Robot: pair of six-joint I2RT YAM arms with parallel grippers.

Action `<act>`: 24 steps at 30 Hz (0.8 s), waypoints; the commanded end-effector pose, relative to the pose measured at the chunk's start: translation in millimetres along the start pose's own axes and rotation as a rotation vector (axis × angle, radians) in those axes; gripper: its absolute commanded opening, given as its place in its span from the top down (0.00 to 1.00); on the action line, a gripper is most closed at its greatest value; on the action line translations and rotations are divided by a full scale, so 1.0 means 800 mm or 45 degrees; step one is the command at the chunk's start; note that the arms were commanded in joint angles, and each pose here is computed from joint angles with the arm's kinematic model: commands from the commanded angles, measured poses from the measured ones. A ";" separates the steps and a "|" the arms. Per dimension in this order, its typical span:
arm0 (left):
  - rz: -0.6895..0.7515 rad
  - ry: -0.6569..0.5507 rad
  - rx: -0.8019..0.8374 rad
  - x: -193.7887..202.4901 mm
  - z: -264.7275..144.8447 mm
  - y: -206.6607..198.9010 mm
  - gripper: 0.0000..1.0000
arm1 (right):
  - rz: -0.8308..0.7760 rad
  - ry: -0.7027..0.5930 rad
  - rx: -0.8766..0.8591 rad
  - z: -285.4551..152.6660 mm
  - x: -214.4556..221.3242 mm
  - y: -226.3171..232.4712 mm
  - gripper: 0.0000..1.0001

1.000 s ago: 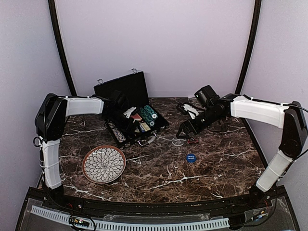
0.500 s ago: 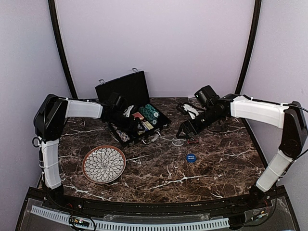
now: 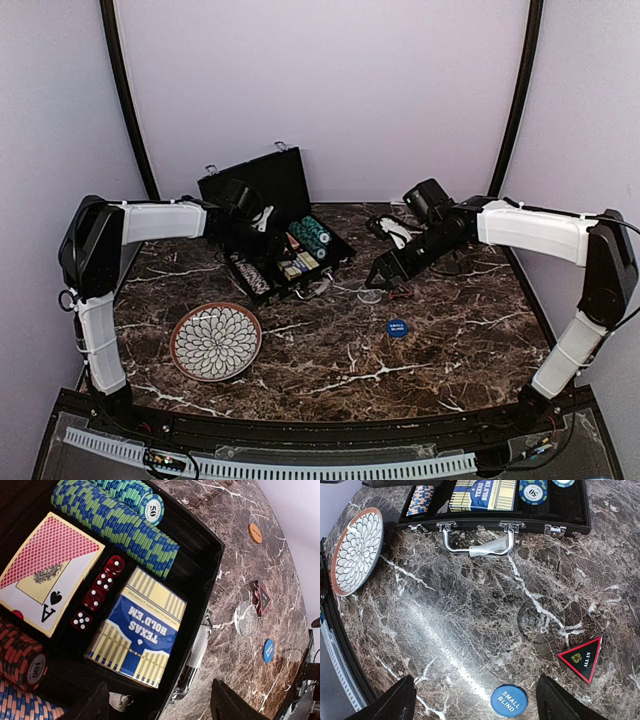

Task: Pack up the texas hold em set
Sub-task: Press the poker case into the slot.

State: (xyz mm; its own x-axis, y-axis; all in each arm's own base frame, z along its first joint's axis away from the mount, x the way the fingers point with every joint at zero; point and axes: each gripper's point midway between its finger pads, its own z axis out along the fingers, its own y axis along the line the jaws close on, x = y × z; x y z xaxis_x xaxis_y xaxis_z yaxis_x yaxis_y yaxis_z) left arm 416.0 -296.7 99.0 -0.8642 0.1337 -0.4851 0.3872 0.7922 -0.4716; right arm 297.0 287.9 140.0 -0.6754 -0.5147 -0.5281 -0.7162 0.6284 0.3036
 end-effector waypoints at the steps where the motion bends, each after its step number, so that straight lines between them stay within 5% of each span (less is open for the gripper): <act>1: 0.035 -0.037 0.024 -0.015 -0.010 -0.013 0.29 | 0.001 -0.019 -0.010 0.001 -0.007 -0.001 0.16; 12: 0.019 -0.013 0.110 -0.016 0.024 -0.015 0.29 | 0.005 -0.009 -0.009 0.003 -0.004 -0.002 0.16; 24: -0.080 0.129 0.005 0.033 0.051 0.023 0.32 | 0.010 0.002 -0.019 0.009 0.000 -0.003 0.17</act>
State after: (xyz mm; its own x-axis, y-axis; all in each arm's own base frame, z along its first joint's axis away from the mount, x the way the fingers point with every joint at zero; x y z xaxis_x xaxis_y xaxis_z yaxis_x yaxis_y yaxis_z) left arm 424.7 -309.1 64.6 -0.8876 0.1409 -0.4385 0.3734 0.7773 -0.5063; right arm 296.9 288.1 138.7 -0.6769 -0.5157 -0.5252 -0.7157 0.6281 0.3056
